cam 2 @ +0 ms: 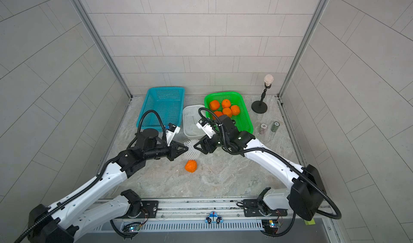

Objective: Remove foam nets from oranges
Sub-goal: Place the foam net into the storage box.

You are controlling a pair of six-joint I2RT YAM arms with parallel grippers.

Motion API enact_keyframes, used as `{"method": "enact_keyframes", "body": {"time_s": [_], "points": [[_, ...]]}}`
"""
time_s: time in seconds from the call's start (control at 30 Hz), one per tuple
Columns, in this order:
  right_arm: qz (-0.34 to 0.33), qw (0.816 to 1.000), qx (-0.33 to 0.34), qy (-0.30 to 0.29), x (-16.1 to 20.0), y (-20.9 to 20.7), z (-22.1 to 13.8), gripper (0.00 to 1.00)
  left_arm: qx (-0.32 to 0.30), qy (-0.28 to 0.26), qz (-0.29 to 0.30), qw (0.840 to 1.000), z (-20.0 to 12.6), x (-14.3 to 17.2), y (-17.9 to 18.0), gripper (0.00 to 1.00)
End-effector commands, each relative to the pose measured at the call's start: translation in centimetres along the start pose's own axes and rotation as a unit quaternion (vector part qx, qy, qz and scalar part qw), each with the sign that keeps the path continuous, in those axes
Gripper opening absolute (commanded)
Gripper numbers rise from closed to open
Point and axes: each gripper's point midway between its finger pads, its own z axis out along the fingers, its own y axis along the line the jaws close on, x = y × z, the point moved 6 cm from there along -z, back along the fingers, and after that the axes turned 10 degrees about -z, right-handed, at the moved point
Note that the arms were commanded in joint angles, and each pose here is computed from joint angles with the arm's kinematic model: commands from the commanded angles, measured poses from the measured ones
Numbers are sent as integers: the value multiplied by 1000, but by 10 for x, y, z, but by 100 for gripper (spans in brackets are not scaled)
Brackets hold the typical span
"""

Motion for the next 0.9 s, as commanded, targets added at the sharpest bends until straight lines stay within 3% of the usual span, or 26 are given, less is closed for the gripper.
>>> {"method": "enact_keyframes", "body": {"time_s": [0.0,0.23,0.53,0.87], "points": [[18,995,90,-30,12,-21,-21,72,-32,-8,-19,999,2,-18,5,0],[38,979,194,-44,32,-40,-37,76,-56,-10,-63,996,29,-61,19,0],[44,976,209,-39,33,-46,-34,77,-97,43,-205,973,74,-105,63,0],[50,976,210,-34,38,-47,-31,77,-179,89,-273,941,107,-113,98,0]]}}
